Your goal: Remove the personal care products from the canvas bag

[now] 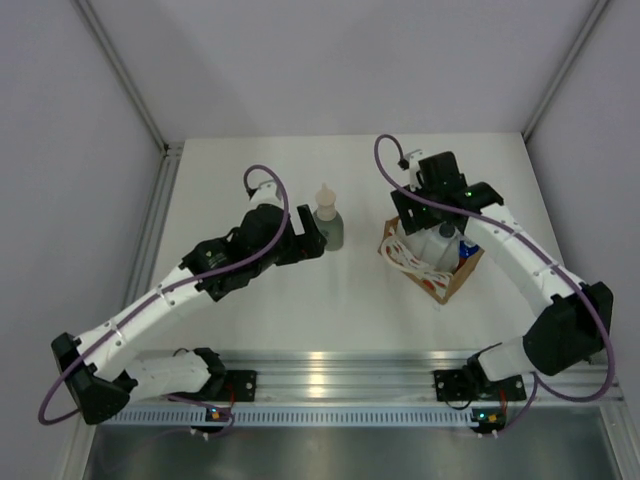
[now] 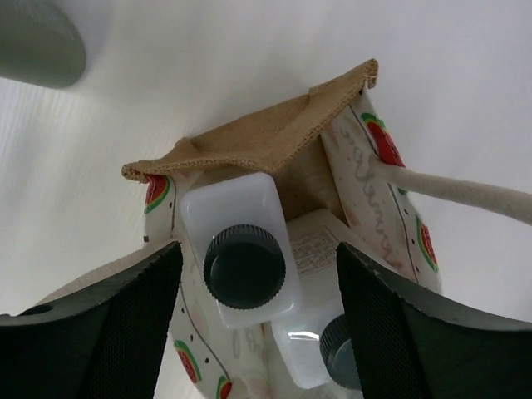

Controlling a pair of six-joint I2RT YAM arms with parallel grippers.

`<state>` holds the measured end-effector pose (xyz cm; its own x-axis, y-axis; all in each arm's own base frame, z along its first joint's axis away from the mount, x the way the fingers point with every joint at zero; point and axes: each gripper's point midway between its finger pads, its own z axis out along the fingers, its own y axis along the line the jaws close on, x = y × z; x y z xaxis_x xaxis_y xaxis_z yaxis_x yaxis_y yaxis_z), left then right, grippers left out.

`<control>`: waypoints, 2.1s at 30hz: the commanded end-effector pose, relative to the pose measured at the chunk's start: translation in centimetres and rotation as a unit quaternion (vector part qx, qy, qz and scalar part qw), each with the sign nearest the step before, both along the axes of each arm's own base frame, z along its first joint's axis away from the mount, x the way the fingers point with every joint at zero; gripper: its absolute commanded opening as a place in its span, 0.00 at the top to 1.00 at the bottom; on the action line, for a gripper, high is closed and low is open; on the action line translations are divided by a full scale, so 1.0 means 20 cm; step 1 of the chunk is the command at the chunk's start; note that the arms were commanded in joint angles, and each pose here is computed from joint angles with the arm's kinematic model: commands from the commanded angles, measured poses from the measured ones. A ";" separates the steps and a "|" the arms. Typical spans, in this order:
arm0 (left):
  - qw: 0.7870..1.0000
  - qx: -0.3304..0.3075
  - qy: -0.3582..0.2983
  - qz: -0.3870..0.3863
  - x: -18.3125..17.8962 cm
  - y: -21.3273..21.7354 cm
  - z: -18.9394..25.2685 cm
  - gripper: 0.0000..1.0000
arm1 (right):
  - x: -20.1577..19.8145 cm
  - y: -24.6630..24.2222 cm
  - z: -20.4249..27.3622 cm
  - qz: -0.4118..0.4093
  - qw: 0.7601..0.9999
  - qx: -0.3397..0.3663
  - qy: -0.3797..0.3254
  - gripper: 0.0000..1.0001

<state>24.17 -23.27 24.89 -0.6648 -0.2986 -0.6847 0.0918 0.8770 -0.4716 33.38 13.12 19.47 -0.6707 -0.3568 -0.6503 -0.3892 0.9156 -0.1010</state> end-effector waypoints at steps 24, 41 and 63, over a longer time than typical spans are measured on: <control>0.984 0.156 -0.071 0.042 -0.10 0.48 -0.01 0.02 | 0.04 0.07 -0.35 0.067 0.988 -0.087 0.113 0.26; 0.977 0.194 -0.071 0.055 -0.10 0.56 -0.03 0.02 | 0.10 0.06 -0.13 0.041 0.995 -0.072 0.053 1.00; 0.955 0.252 -0.094 0.125 -0.13 0.80 -0.04 0.02 | 0.13 0.01 0.14 -0.015 1.000 -0.013 -0.009 1.00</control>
<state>21.37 -7.81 25.19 -0.4653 -0.0228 -0.8849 -0.0575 0.9983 0.0046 34.09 13.15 15.15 -0.7672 -0.4415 -0.4653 -0.4297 0.8923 -0.1381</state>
